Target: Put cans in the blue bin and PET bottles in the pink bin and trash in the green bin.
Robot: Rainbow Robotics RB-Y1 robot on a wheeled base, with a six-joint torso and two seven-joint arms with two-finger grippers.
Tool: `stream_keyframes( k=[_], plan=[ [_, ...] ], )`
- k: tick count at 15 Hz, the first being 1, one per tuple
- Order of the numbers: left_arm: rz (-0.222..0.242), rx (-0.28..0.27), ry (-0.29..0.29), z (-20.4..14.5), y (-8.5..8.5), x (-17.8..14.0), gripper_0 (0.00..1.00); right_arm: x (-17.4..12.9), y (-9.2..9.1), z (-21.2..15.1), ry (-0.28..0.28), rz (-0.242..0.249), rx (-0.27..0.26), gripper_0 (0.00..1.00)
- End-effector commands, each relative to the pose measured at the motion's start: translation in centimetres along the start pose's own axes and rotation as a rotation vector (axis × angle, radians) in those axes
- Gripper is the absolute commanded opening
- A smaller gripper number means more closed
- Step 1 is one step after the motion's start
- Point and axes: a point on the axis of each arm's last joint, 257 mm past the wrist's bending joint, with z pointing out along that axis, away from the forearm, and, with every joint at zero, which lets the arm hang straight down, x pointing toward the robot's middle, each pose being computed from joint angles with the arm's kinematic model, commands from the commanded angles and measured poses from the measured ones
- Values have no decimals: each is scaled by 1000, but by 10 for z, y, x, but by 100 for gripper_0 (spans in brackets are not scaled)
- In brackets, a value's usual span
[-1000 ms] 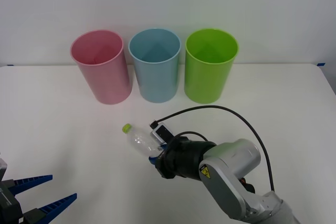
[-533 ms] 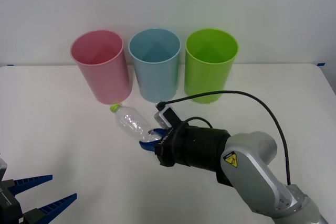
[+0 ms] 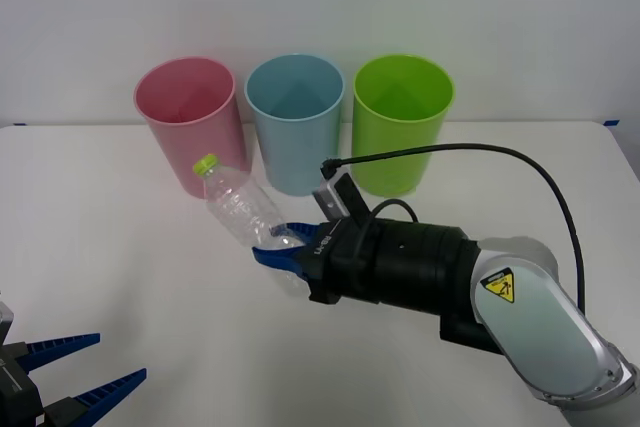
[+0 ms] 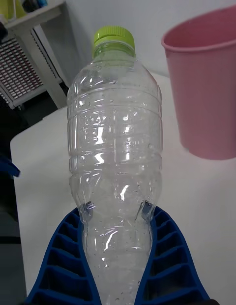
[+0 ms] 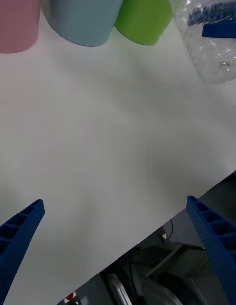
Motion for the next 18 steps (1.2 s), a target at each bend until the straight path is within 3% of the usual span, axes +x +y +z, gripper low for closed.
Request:
stream_keyframes(
  k=[1, 6, 11, 14, 18],
  plan=[
    [0, 0, 0, 0, 0, 0, 100, -25, 16, -7, -65, 18, -55, 0],
    [0, 0, 0, 0, 0, 0, 100, -65, 23, -13, -166, 37, -80, 0],
    [0, 0, 0, 0, 0, 0, 100, -108, 22, -8, -224, 52, -82, 0],
    [0, 0, 0, 0, 0, 0, 100, -148, 21, 3, -295, 87, -59, 0],
    [0, 0, 0, 0, 0, 0, 100, -192, 5, 33, -413, 113, -41, 0]
  ],
)
